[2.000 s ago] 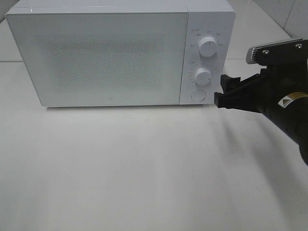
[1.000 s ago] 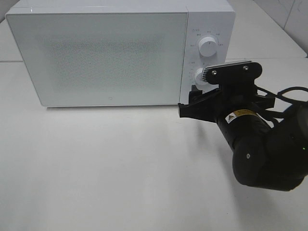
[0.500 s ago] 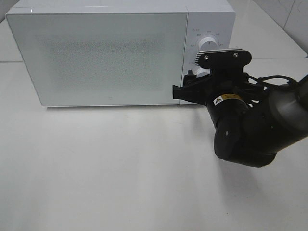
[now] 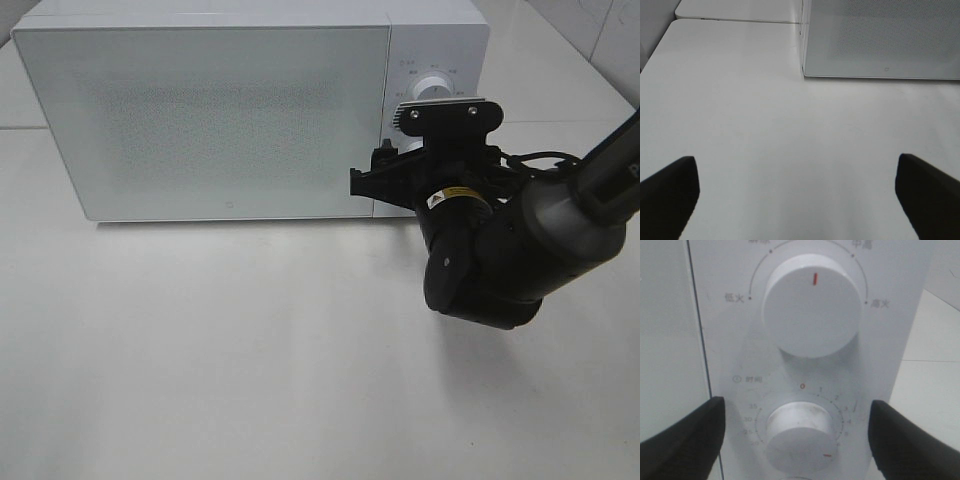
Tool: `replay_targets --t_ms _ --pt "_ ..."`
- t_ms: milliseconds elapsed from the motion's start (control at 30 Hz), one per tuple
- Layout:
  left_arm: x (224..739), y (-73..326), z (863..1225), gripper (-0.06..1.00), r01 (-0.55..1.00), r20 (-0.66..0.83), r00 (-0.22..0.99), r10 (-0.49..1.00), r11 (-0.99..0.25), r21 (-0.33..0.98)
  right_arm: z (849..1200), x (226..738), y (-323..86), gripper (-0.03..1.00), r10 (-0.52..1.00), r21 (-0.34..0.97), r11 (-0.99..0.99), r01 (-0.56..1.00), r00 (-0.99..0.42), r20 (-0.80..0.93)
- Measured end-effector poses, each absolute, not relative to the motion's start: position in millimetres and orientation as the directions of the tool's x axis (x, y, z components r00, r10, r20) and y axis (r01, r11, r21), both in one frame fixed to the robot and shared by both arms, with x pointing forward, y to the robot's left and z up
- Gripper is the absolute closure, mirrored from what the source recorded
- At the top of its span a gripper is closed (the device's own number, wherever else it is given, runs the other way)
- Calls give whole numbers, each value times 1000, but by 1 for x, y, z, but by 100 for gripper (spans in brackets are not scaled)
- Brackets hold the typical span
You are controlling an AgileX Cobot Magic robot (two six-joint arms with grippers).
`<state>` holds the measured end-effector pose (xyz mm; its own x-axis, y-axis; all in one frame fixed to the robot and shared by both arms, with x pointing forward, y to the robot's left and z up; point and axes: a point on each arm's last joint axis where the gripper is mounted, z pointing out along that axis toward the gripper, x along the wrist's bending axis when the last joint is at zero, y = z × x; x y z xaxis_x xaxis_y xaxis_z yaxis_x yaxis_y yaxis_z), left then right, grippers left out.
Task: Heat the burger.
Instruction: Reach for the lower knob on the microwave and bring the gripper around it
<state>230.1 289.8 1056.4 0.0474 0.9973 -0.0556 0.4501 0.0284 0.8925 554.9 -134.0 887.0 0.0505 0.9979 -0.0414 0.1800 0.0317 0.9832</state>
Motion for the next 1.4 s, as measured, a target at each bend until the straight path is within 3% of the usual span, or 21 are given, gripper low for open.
replay_targets --t_ms 533,800,867,933,1400 --pt "230 290 1056 -4 450 -56 47 997 28 893 883 562 -137 21 998 983 -4 186 59 -7" --pt "230 290 1056 -4 450 -56 47 997 28 893 881 562 -136 32 999 978 -12 209 48 2" --pt "230 290 1056 -4 450 -56 47 997 28 893 880 562 -136 49 999 975 -12 220 45 2" --pt "230 290 1056 -4 450 -56 47 997 28 893 879 562 -136 53 999 975 -12 223 46 2" --pt "230 290 1056 -4 450 -56 47 997 28 893 879 562 -138 54 999 976 -31 218 42 22"
